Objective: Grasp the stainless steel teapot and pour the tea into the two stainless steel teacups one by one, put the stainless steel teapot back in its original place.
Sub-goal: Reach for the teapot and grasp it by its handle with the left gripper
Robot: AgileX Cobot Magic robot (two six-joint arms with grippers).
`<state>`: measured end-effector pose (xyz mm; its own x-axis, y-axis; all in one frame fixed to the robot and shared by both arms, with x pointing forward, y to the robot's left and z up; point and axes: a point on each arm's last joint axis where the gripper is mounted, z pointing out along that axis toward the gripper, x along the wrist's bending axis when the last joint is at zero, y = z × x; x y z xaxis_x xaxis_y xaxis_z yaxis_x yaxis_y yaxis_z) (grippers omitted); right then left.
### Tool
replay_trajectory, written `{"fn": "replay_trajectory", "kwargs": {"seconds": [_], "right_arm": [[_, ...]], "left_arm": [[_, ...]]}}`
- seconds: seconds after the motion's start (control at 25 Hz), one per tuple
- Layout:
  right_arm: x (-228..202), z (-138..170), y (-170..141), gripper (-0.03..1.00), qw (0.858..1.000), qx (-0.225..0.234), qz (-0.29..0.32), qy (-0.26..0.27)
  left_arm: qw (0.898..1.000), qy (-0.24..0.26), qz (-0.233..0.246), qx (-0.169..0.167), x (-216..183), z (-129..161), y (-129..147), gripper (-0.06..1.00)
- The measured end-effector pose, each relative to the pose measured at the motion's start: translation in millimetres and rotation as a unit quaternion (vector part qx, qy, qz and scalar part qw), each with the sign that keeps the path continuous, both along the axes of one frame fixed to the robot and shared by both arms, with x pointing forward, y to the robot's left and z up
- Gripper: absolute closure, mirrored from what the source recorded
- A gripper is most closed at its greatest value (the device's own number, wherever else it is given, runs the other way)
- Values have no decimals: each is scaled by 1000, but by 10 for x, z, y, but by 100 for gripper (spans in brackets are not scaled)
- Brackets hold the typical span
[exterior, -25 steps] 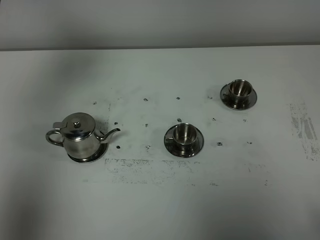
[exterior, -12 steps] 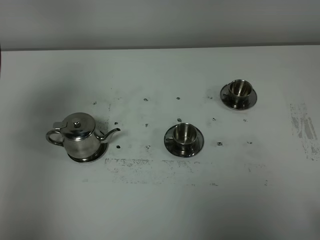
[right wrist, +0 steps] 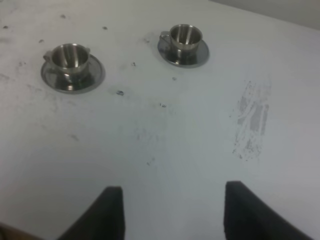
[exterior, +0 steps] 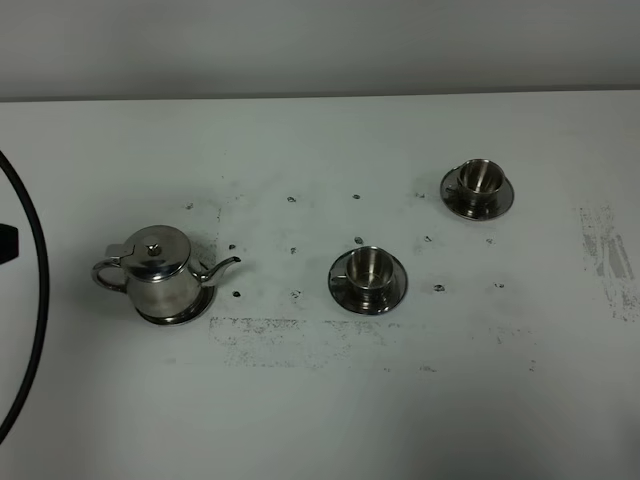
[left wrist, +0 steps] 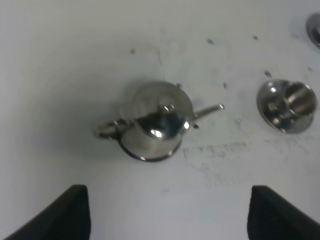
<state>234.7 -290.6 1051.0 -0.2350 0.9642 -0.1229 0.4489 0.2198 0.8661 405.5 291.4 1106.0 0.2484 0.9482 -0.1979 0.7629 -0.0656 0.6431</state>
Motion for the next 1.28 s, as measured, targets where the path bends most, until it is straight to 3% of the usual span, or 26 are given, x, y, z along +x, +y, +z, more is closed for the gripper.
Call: {"fn": "replay_trajectory", "kwargs": {"seconds": [0.16,0.44,0.56,0.68,0.84,1.28], "right_arm": [[0,0,0,54,1000,0,0,0],[0,0,0,54,1000,0,0,0],[0,0,0,54,1000,0,0,0],[0,0,0,54,1000,0,0,0],[0,0,0,54,1000,0,0,0],[0,0,0,54,1000,0,0,0]], "left_arm": [[999,11,-25,19,-16,-89,-64,32],[991,10,-9,134,4,-137,-6,32],[981,-5,-22,195,29,-131,18,32],[972,-11,-31,232,101,-154,35,32],[966,1,-29,255,312,-279,56,32],[967,57,25,247,967,-767,63,32]]}}
